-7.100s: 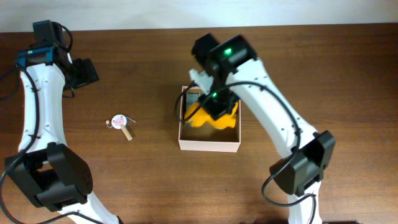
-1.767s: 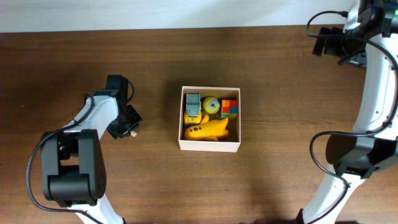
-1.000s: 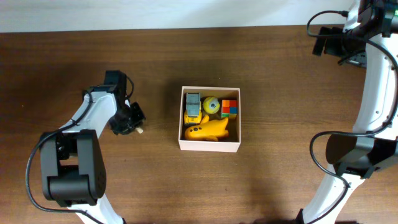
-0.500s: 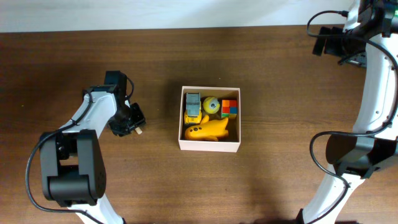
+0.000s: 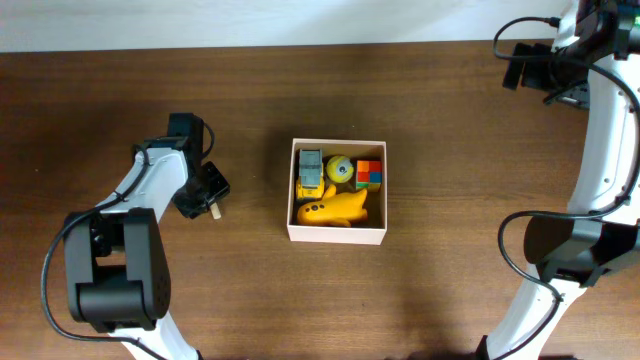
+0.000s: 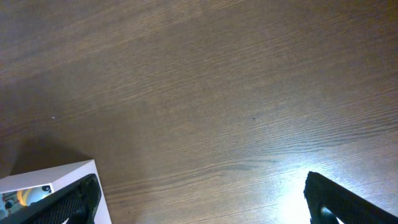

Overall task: Pack container
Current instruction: 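Lower the left gripper onto the pig-face lollipop toy and grasp it, then lift the lollipop toy with the left gripper and carry it over the box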

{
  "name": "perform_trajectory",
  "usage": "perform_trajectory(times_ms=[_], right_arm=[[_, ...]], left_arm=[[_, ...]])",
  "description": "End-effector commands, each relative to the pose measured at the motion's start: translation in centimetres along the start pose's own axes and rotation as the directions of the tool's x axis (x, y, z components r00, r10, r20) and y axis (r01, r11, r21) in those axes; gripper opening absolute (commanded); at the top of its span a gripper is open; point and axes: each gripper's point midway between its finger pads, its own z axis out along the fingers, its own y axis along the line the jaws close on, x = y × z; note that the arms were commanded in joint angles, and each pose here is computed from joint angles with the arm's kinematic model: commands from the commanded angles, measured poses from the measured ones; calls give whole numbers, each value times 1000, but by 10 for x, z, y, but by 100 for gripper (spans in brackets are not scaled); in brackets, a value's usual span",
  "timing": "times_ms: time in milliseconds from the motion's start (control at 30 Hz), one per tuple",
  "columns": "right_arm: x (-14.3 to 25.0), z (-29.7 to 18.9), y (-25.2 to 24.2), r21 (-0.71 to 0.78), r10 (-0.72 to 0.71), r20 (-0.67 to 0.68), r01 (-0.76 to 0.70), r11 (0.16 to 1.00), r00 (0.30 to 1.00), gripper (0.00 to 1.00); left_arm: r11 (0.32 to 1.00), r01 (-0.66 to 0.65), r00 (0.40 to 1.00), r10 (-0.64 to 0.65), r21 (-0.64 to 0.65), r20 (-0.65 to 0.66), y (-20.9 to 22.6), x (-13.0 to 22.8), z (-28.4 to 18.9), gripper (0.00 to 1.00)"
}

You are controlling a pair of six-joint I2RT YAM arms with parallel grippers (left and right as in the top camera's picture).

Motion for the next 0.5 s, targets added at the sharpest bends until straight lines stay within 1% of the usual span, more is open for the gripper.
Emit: perform_trajectory(times_ms=[0,333,367,433,467], right_arm=[[-2,0,4,-9,-4,4,4,1000,1000,99],[-1,0,4,-9,-4,1,4,1000,1000,99],[-1,0,4,-9,-3,0,3,1000,1000,99],[0,0,4,-9,-3,0,3,1000,1000,99],[0,0,4,-9,-3,0,3,1000,1000,99]], left_arm=[[1000,15,1000,-14,-11,10,4,1,-1,56],[999,14,1000,-14,-29,-13,15,16,18,55],[1000,14,1000,-14,-28,-11,15,16,19,52],[1000,14,1000,-14,-21,-3,14,14,19,41],[1000,14,1000,-14,-18,2,13,12,19,39]])
